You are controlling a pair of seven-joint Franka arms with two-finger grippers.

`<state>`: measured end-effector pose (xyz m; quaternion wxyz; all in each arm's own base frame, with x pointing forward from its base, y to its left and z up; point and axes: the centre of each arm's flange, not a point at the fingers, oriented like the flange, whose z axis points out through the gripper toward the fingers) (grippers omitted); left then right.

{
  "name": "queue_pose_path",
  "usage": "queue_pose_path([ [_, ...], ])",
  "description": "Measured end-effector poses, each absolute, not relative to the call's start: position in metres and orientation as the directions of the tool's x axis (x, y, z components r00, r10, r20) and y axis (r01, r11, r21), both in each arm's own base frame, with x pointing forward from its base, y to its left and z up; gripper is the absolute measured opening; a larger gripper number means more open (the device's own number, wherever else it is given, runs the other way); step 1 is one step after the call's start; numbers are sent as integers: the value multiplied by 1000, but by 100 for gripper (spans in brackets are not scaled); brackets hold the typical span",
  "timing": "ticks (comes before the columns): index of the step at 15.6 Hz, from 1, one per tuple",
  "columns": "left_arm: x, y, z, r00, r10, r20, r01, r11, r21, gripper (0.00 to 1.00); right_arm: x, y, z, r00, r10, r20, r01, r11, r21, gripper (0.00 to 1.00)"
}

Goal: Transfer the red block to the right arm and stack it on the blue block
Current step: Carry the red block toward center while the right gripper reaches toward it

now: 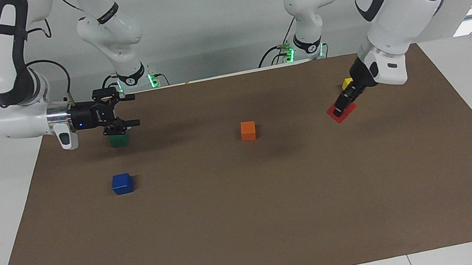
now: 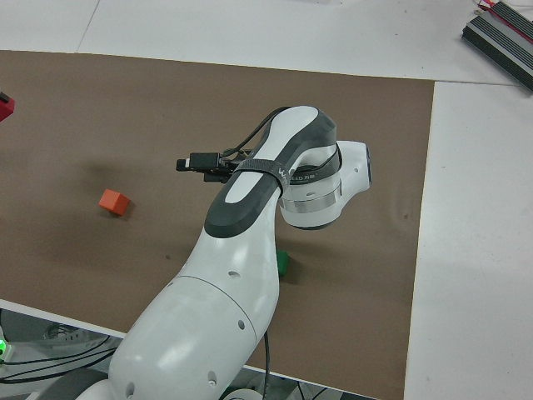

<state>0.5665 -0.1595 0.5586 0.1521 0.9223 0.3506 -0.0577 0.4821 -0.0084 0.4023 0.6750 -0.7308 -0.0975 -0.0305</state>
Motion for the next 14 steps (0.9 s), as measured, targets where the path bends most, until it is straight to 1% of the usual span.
queue_pose_path([
  [2,547,-196,582,600,734,-318,800,-551,238,55,480,13,384,975,114,189,180,79,-980,100],
  [5,516,-260,603,394,795,-461,919,-351,180,55,483,44,370,973,111,201,169,243,-955,100],
  [8,490,-318,609,214,826,-521,977,-176,122,55,483,75,366,971,119,208,151,368,-918,100],
  [11,463,-360,604,40,838,-545,999,-34,20,55,477,108,348,965,87,246,182,449,-875,100],
  [12,457,-368,604,-5,837,-547,1000,1,-6,55,473,120,341,964,73,256,192,477,-858,100],
  [14,448,-378,604,-43,836,-547,999,29,-34,55,463,148,322,964,71,255,179,536,-825,100],
])
